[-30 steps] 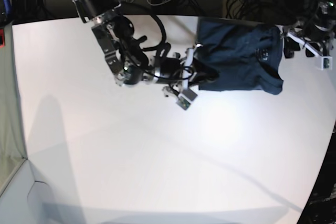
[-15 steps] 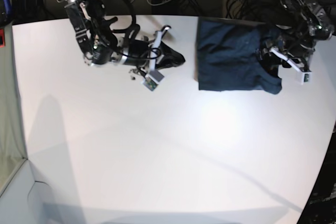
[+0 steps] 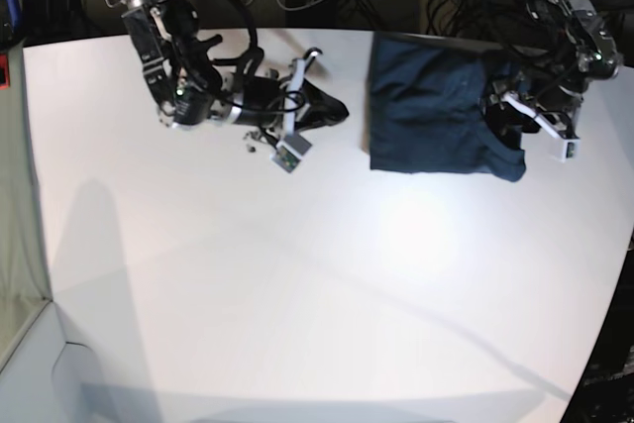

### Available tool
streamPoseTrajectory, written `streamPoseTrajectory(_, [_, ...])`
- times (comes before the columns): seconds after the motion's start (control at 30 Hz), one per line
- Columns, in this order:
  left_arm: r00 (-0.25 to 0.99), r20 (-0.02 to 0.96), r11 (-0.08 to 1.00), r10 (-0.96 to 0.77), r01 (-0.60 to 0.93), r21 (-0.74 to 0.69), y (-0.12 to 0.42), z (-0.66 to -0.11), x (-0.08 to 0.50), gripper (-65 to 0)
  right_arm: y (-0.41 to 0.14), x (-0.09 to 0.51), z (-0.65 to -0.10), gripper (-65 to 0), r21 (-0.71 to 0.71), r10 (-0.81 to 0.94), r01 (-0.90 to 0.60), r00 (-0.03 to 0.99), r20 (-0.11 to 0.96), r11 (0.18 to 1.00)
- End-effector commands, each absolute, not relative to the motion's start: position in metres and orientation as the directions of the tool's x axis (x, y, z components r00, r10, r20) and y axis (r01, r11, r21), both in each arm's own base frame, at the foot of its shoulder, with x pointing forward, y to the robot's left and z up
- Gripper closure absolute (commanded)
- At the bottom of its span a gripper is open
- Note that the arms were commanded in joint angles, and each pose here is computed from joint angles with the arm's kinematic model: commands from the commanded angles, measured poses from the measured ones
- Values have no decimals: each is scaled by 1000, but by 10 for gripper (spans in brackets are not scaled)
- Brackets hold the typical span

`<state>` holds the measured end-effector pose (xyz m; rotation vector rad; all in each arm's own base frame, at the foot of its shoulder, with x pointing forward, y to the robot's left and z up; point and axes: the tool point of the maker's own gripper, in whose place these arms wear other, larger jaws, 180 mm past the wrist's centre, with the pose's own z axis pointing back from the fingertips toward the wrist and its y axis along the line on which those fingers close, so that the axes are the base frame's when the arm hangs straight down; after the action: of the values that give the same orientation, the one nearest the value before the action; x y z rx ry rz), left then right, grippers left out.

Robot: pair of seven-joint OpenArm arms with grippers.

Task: Layout the t-shirt on the table in an organized manner, then fold the t-shirt properly
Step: 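Release the shirt with the right gripper and withdraw it, then drag the folded shirt with the left gripper toward the table center and release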

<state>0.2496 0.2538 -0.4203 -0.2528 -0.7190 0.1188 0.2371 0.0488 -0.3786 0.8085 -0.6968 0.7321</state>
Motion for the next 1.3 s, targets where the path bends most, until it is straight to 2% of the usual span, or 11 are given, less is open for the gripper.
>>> streamPoseTrajectory(0.0, [758,629,971,173,-24,-239,262,-418,247,-424,53,246,-361,-5,373,256,-801,527,811,468])
streamPoseTrajectory(0.2, [757,632,973,167,-24,-228,268,-418,249,-424,53,246,-361,-5,373,256,-801,527,811,468])
streamPoseTrajectory(0.37, [792,574,957,210,-47,-285,262,-441,246,-419,53,246,-363,-6,373,258,-800,529,809,469])
streamPoseTrajectory(0.43, [808,551,958,208,-54,-282,261,-449,245,-395,53,247,-362,-5,372,257,-801,527,810,469])
streamPoseTrajectory(0.5, [822,535,962,196,-56,-266,262,-454,246,-316,53,246,-363,-5,372,259,-801,527,809,470])
streamPoseTrajectory(0.6, [836,527,972,153,-30,-233,260,-455,252,-160,45,248,-365,-4,362,270,-800,526,806,479])
streamPoseTrajectory(0.73, [865,501,977,25,86,-197,236,-461,259,-10,19,265,-364,-3,350,230,-757,542,809,552])
streamPoseTrajectory(0.9, [853,496,960,-163,254,-122,208,-455,281,-4,-27,284,-364,-3,341,155,-665,569,808,664])
streamPoseTrajectory(1.0, [812,489,916,-319,396,-60,183,-450,301,-4,-44,289,-364,-3,338,128,-630,575,808,699])
streamPoseTrajectory(1.13, [628,503,759,-594,645,91,136,-438,327,-3,-77,290,-369,-3,338,78,-552,597,798,762])
streamPoseTrajectory(1.27, [461,502,615,-732,764,195,97,-431,344,-3,-115,291,-371,-3,330,20,-460,606,795,824])
